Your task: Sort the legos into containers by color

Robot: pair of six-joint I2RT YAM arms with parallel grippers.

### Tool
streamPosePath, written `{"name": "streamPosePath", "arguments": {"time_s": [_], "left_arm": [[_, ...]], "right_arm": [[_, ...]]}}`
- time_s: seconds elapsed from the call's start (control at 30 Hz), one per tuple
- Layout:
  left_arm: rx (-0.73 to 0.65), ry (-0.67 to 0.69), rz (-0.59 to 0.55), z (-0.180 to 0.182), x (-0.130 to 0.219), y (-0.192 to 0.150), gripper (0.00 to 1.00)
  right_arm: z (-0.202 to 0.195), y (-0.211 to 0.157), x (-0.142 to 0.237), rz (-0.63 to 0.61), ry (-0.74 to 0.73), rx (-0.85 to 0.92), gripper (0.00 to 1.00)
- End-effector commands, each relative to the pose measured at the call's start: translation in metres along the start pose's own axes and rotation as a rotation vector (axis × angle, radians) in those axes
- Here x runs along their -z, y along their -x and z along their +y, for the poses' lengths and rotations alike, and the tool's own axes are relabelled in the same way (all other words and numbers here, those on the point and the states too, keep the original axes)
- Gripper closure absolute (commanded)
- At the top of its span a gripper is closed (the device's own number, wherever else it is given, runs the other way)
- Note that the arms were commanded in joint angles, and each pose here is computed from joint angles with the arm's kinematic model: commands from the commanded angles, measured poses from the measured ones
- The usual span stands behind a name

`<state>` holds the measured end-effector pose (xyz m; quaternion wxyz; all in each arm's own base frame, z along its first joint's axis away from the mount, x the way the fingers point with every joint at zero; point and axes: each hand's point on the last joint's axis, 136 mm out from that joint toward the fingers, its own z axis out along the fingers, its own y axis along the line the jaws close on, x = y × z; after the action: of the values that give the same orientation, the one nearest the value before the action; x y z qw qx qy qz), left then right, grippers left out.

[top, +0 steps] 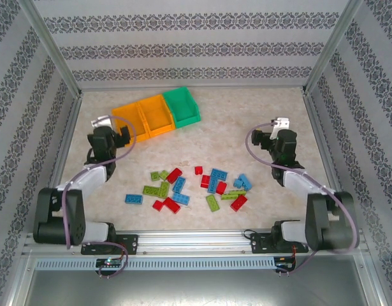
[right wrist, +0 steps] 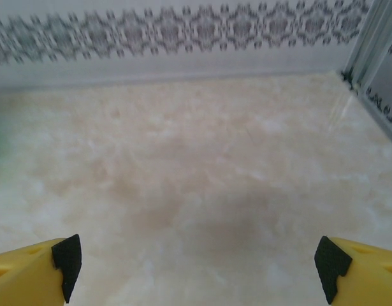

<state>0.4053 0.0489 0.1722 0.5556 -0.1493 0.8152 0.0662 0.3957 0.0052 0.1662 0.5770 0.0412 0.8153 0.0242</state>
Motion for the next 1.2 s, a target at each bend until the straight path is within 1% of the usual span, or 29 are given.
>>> {"name": "streamPosePath", "arguments": {"time_s": [0.0,0.1,0.13,0.2,0.3,0.4,0.47,0.57,0.6,0.7,0.77,0.8,0.97,1.17], "left_arm": [[0.090,0.087,0.158,0.009,0.009,-0.009,0.01],[0.078,0.118,0.277,0.007,-0.001,-0.014,0.01],[0.074,0.124,0.300,0.006,-0.005,-0.016,0.01],[0.074,0.093,0.359,-0.002,-0.019,-0.025,0.00],[0.104,0.058,0.454,-0.010,-0.040,-0.042,0.06],[0.132,0.045,0.513,-0.011,-0.057,-0.056,0.11],[0.125,0.019,0.521,-0.016,-0.065,-0.059,0.15],[0.126,0.002,0.536,-0.022,-0.075,-0.062,0.20],[0.122,-0.002,0.542,-0.023,-0.078,-0.063,0.25],[0.108,-0.042,0.569,-0.031,-0.082,-0.070,0.52],[0.096,-0.067,0.572,-0.035,-0.082,-0.073,0.64],[0.094,-0.074,0.568,-0.036,-0.081,-0.073,0.68],[0.072,-0.147,0.554,-0.054,-0.074,-0.074,0.76],[-0.036,-0.241,0.553,-0.097,-0.055,-0.082,0.77]], "right_arm": [[0.007,-0.012,0.012,0.122,0.036,-0.131,0.05],[0.020,-0.019,0.020,0.196,0.076,-0.204,0.07],[0.023,-0.023,0.022,0.221,0.087,-0.215,0.08],[0.032,-0.031,0.027,0.276,0.109,-0.232,0.08],[0.042,-0.042,0.035,0.355,0.139,-0.237,0.05],[0.051,-0.051,0.048,0.423,0.157,-0.227,0.06],[0.059,-0.059,0.058,0.473,0.175,-0.206,0.06],[0.063,-0.073,0.071,0.557,0.159,-0.172,0.06],[0.065,-0.079,0.076,0.591,0.156,-0.163,0.06],[0.070,-0.094,0.088,0.675,0.154,-0.142,0.08],[0.074,-0.105,0.096,0.730,0.154,-0.130,0.08],[0.075,-0.110,0.099,0.755,0.145,-0.117,0.08],[0.072,-0.131,0.113,0.831,0.095,-0.040,0.09],[0.063,-0.146,0.113,0.869,0.033,-0.031,0.15]]}}
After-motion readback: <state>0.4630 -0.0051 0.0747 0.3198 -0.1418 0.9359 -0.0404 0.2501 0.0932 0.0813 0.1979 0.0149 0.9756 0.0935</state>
